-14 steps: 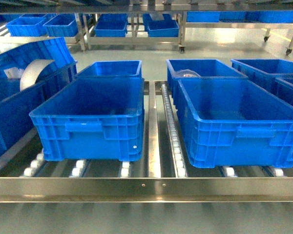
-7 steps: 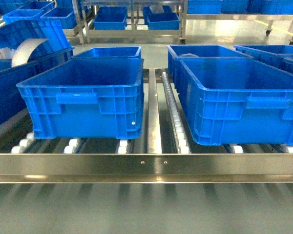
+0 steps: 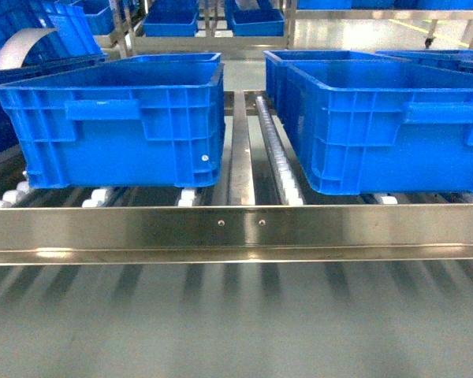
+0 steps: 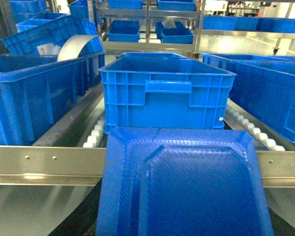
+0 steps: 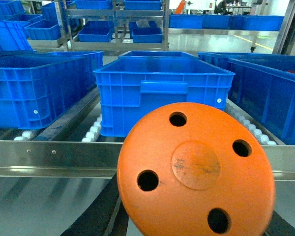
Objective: Sort blue parts and orange caps into right shelf containers
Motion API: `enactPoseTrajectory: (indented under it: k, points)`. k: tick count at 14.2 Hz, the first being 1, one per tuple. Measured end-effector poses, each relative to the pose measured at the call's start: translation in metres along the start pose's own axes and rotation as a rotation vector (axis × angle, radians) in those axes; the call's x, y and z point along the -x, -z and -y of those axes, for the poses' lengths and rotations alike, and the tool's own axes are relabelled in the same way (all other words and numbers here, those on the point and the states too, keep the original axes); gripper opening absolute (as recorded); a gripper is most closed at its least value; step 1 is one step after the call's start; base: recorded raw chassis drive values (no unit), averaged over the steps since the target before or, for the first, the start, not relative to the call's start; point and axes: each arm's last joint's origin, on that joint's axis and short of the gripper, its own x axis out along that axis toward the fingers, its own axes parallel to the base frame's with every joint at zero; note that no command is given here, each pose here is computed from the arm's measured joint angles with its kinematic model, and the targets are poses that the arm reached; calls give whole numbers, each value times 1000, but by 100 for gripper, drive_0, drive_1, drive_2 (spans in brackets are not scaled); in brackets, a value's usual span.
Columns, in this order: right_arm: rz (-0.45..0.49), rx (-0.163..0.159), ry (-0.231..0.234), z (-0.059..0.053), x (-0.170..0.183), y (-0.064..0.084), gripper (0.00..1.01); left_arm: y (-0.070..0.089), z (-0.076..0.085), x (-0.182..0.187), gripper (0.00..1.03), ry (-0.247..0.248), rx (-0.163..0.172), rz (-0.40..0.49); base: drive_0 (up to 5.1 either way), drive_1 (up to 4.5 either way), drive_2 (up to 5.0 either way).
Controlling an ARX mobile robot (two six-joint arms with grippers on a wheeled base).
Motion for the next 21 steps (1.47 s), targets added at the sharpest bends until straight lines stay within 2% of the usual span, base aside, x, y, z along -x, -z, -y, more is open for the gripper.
enactPoseTrajectory:
  k: [8, 21]
  points:
    - [1, 0, 0, 0, 0, 0, 43, 0, 0, 0, 43, 1, 0, 0, -44, -44, -44]
    - [6, 0, 0, 0, 0, -1, 43, 0, 0, 0, 43, 0, 0, 1, 50, 457, -358]
